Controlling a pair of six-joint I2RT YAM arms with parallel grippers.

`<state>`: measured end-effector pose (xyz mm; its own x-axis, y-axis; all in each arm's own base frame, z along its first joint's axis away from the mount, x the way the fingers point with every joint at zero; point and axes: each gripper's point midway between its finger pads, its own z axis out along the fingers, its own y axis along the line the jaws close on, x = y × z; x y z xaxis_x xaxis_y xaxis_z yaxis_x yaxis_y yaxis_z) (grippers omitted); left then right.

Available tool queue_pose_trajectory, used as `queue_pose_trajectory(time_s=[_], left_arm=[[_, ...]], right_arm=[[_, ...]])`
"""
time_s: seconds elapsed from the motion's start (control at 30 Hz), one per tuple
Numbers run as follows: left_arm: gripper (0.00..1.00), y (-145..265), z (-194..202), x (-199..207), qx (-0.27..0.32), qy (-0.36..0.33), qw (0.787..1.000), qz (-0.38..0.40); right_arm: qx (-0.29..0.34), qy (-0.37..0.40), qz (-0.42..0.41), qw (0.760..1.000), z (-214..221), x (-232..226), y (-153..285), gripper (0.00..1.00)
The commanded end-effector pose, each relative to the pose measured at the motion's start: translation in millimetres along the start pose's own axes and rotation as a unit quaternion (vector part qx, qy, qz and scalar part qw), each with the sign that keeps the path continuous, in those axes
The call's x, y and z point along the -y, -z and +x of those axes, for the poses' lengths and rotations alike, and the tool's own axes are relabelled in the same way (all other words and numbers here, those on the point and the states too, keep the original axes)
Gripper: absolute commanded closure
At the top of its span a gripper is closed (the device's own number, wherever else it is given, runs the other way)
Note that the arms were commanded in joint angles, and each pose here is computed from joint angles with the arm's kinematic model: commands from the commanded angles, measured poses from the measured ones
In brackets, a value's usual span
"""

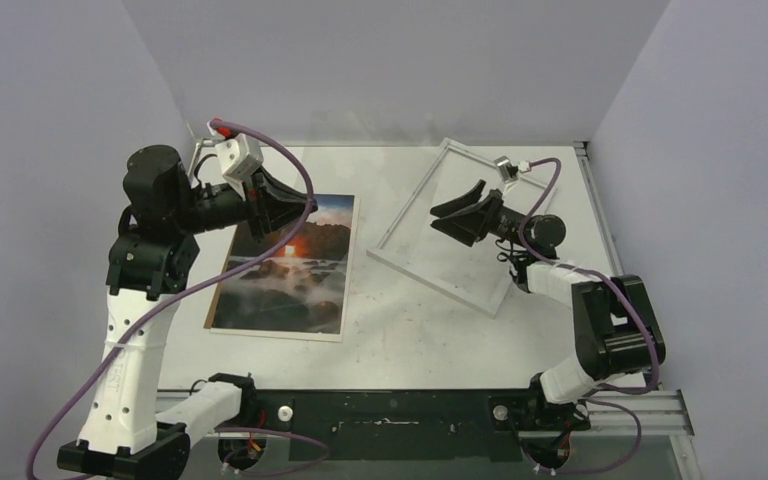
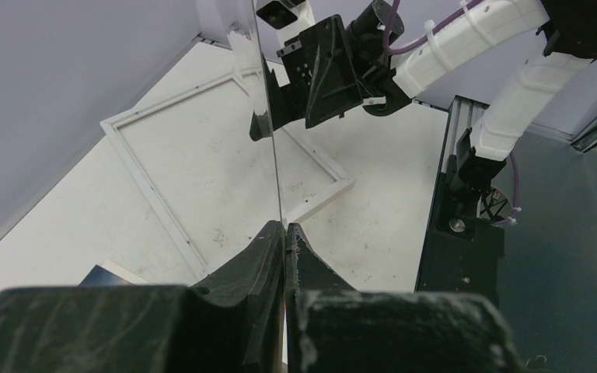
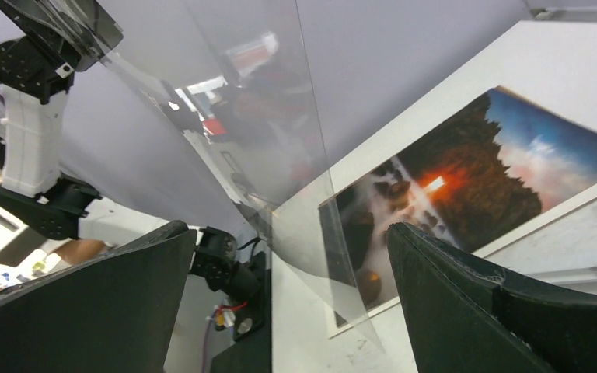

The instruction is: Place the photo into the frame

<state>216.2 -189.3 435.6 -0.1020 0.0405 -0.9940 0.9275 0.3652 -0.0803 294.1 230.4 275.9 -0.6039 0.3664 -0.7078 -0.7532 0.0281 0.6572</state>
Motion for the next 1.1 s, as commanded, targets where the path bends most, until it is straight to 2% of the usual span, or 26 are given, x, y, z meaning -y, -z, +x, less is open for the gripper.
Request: queue_pose_trajectory(time_s=[0.0,0.2,0.33,0.47,0.6,0.7,0.87,0.9,0.93,0.97,1.03,1.07], left_arm=[[1.00,9.2,-28.0,15.9,0.029,-0.052,0.998,0.008],[1.00,9.3,-31.5,17.5,0.031,-0.052,0.998,0.012],[1.00,8.9,-31.5,16.2,0.032,-0.053,0.998,0.009],[1.00,8.9,-28.0,10.3,0.030,-0.061,0.998,-0.005],[1.00,6.3,-22.5,-5.7,0.030,-0.063,0.997,-0.034],[1.00,2.8,-20.9,-15.1,0.034,-0.058,0.997,-0.046],[1.00,-0.2,-21.7,-25.1,0.043,-0.049,0.996,-0.063],[1.00,-0.3,-21.9,-27.5,0.044,-0.050,0.995,-0.068],[1.00,-0.3,-21.8,-30.5,0.045,-0.048,0.995,-0.077],[0.91,-0.6,-20.8,-34.7,0.045,-0.046,0.994,-0.088],[0.49,-0.7,-16.1,-49.2,0.039,-0.035,0.991,-0.127],[0.43,-1.4,-12.1,-56.8,0.032,-0.025,0.988,-0.147]], right_arm=[[0.014,0.159,-0.015,0.987,-27.5,-22.9,-8.2,0.00],[-0.002,0.165,-0.032,0.986,-22.7,-28.9,-27.4,0.00],[0.008,0.163,-0.064,0.984,-25.0,-43.0,-32.7,0.00],[0.023,0.147,-0.117,0.982,-27.7,-72.2,-21.6,0.08],[0.028,0.148,-0.127,0.980,-25.5,-86.6,-12.0,0.28],[0.028,0.150,-0.113,0.982,-23.8,-89.0,-10.3,0.52],[0.026,0.163,-0.048,0.985,-25.3,-76.5,-12.2,0.87],[0.024,0.167,-0.033,0.985,-25.8,-73.9,-13.2,0.93],[0.027,0.171,-0.014,0.985,-28.7,-71.3,-14.0,0.95],[0.026,0.174,0.002,0.984,-30.7,-69.3,-14.9,0.95],[0.024,0.178,0.027,0.983,-36.5,-67.2,-15.9,0.95],[0.026,0.175,0.040,0.983,-41.0,-66.4,-16.4,0.95]])
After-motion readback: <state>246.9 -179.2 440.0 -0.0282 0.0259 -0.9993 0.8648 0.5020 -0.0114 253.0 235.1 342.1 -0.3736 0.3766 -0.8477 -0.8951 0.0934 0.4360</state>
